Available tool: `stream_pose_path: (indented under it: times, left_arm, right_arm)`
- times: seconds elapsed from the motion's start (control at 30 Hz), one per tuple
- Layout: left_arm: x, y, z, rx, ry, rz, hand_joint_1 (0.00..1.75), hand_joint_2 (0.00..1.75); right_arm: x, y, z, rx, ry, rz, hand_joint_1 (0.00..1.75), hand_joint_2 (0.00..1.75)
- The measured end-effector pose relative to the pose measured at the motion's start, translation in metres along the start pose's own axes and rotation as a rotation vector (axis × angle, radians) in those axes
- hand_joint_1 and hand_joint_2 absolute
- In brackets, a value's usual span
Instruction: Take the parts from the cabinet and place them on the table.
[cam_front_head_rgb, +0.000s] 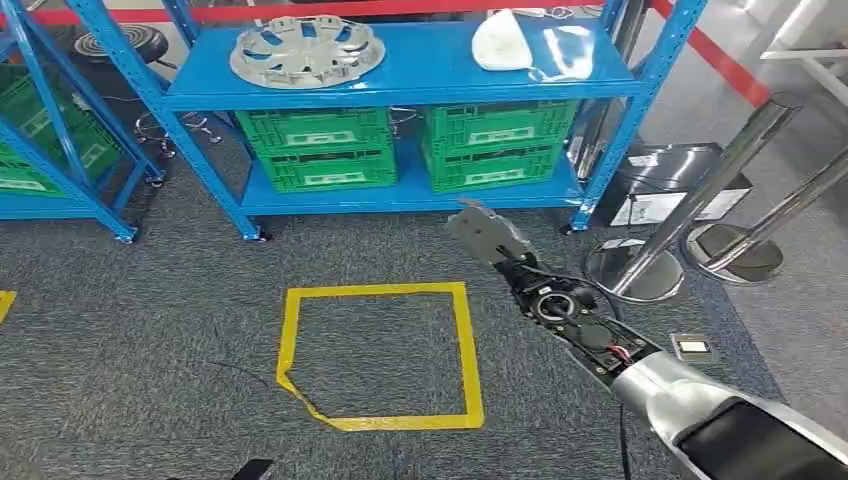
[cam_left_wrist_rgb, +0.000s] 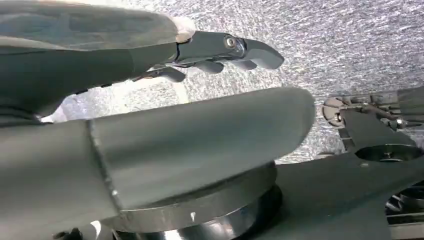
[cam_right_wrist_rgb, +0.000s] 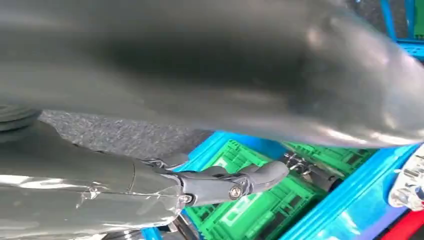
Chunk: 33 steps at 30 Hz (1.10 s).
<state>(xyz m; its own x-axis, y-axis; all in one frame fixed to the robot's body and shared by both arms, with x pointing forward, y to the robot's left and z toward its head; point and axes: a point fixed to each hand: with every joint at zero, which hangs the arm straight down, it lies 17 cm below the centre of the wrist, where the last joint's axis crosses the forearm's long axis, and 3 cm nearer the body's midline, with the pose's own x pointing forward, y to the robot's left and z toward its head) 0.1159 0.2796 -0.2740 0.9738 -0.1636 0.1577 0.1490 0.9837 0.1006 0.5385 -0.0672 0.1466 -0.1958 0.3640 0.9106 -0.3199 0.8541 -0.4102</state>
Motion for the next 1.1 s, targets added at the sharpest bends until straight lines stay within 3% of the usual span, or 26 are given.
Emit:
stream_pose_path:
  times: [0.77, 1.1]
  left_arm:
    - [-0.004, 0.000, 0.000, -0.003, 0.005, 0.010, 0.00, 0.00]
    - [-0.006, 0.002, 0.000, 0.013, 0.010, 0.011, 0.00, 0.00]
  right_arm:
    - [0.004, 0.003, -0.001, 0.011, -0.010, 0.001, 0.00, 0.00]
    - [-0.019, 0.008, 0.009, 0.017, 0.034, 0.002, 0.00, 0.00]
